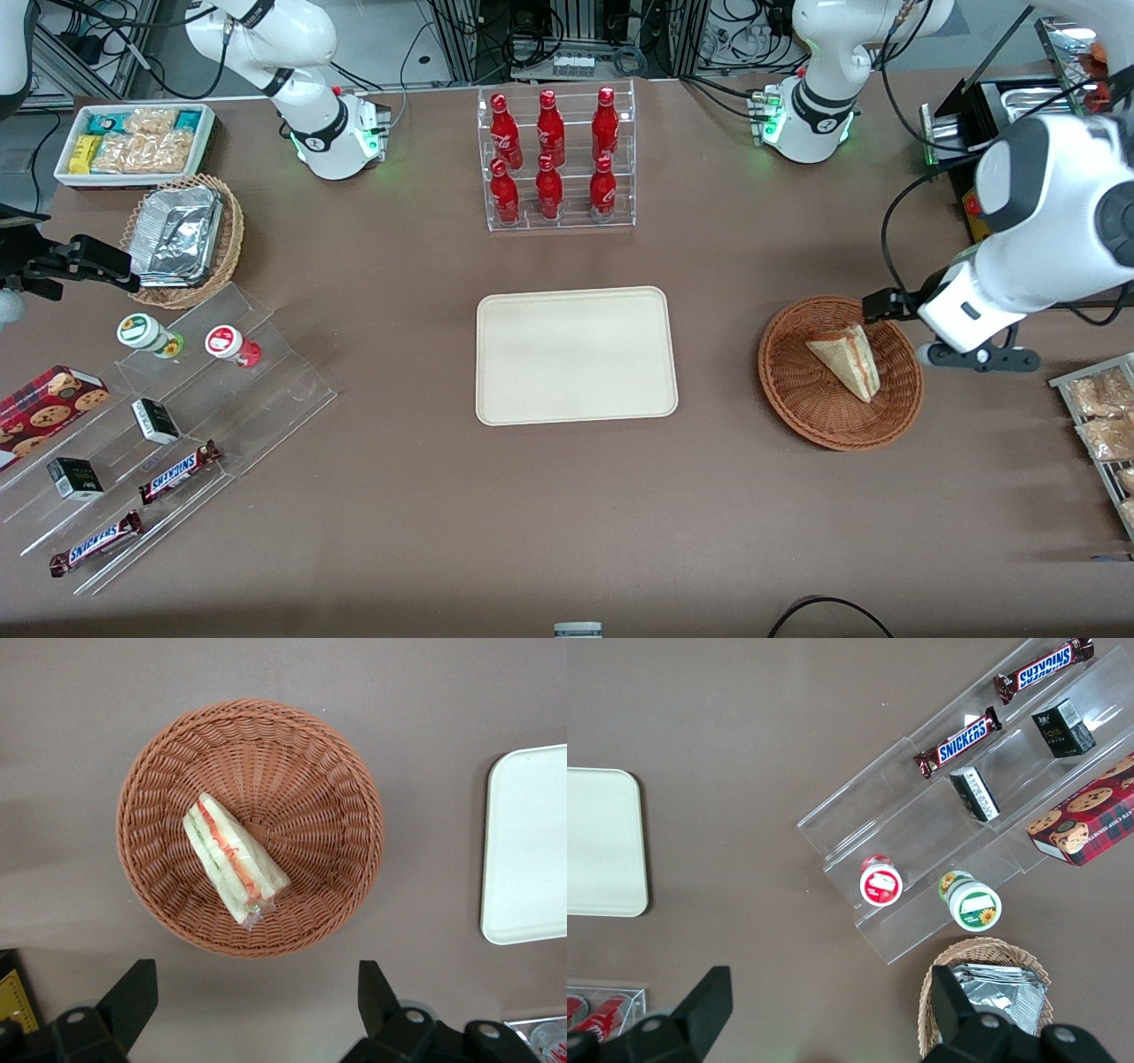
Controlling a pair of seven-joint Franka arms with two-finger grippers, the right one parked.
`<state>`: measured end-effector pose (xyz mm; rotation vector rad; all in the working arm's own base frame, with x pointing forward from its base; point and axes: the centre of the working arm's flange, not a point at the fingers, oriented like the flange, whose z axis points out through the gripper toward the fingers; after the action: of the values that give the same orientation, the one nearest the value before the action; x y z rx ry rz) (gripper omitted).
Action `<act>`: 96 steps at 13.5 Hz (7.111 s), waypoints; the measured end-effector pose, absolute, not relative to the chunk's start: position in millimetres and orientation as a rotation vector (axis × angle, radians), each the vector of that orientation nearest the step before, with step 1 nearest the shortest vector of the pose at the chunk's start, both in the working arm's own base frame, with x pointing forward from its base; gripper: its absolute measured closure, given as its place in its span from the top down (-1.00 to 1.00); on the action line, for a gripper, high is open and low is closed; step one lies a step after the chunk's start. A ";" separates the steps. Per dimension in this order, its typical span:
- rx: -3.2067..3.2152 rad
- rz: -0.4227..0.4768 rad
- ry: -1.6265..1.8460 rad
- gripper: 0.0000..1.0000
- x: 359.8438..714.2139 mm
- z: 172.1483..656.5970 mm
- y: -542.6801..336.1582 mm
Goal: Place sandwich from basket to tray
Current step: 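Move the left gripper over the wrapped sandwich in the wicker basket, then lower the open left gripper around the sandwich's upright edge, then close the left gripper on the sandwich and lift it from the basket, then carry the held sandwich with the left gripper over the cream tray, then lower the sandwich onto the tray and open the left gripper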
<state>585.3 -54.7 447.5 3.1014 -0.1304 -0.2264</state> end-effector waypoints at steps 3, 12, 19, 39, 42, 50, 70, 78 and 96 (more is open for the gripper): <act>3.107 -0.167 -0.057 1.00 585.3 403.8 -57.4; 3.088 -0.191 0.511 1.00 567.4 355.0 -55.8; 3.037 -0.071 0.740 1.00 543.8 333.0 -41.5; 2.974 0.036 0.887 0.36 526.3 238.1 -26.4; 2.972 0.048 0.885 -0.20 527.0 243.9 -26.3; 3.100 -0.029 0.649 -0.62 527.8 316.7 -81.9; 3.166 -0.247 -0.144 -0.62 536.3 290.5 -436.6; 3.106 -0.168 -0.056 -0.62 537.3 257.3 -507.4; 3.131 -0.218 -0.030 -0.62 515.1 224.1 -529.7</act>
<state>515.1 -529.7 224.1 3.1309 -0.0296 -0.2181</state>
